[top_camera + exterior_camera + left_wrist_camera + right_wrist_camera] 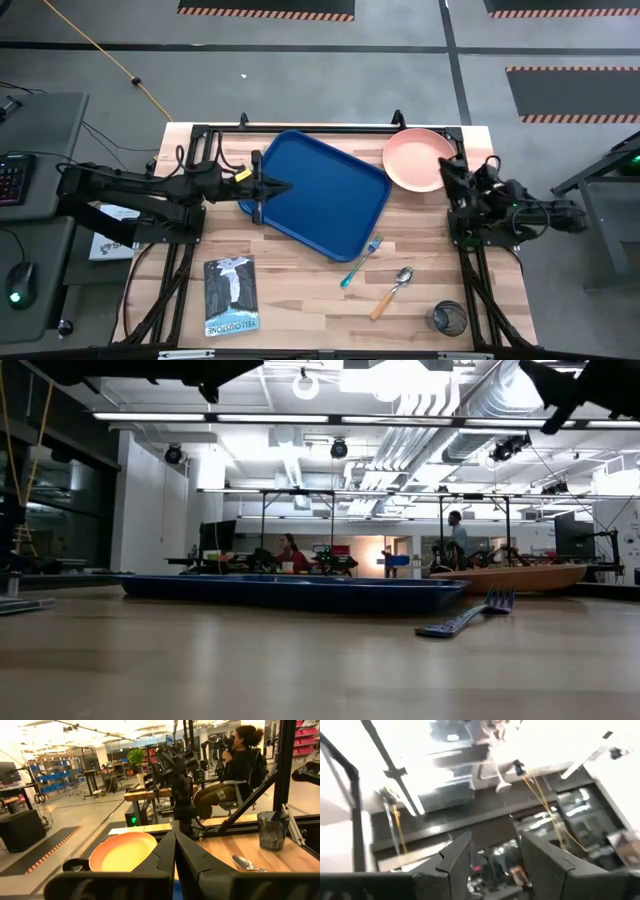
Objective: Pick and place plate/cup/fork/spoon on tray
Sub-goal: Prepare the blue tray
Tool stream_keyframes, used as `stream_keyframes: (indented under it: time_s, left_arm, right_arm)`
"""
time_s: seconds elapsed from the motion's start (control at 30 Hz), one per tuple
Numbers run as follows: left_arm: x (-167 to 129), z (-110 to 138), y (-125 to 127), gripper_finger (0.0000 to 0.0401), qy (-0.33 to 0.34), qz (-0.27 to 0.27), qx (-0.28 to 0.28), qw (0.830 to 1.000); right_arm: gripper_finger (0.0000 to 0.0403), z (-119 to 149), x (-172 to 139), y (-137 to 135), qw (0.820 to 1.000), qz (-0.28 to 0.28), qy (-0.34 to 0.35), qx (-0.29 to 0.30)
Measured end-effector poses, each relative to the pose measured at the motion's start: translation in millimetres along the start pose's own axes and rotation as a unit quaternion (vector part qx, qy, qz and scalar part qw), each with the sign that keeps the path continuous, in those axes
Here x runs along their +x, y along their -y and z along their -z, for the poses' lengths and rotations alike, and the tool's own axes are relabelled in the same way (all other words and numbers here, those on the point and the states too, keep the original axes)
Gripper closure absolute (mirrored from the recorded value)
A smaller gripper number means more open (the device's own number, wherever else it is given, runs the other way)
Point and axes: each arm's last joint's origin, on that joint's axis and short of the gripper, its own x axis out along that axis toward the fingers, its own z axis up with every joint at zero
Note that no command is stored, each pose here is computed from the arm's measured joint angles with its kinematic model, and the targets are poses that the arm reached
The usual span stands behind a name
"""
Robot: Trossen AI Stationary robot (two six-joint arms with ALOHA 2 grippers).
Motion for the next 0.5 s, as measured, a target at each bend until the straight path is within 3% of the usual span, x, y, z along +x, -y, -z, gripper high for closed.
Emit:
stream_keyframes:
  time_s: [0.2, 0.33, 0.43, 0.5]
  left_arm:
    - [0.0, -0.8, -0.2, 0.0401, 0.004, -0.001, 0.008, 1.0]
    - [0.0, -0.7, -0.2, 0.0401, 0.003, -0.002, 0.004, 1.0]
    - [0.0, -0.6, 1.0, 0.0401, 0.003, 0.005, 0.002, 1.0]
    - [-0.1, -0.5, 2.1, 0.0401, 0.002, 0.011, -0.001, 1.0]
  right_arm:
    - [0.0238, 34.5, 27.7, -1.9, 0.988, 0.016, -0.153, -0.008]
    - [0.0238, 65.2, 45.6, -0.3, 0.962, 0.056, -0.266, -0.029]
    - [0.0238, 79.5, 57.6, -0.4, 0.947, 0.074, -0.31, -0.04]
    - [0.0238, 90.3, 62.1, 0.4, 0.925, 0.097, -0.366, -0.033]
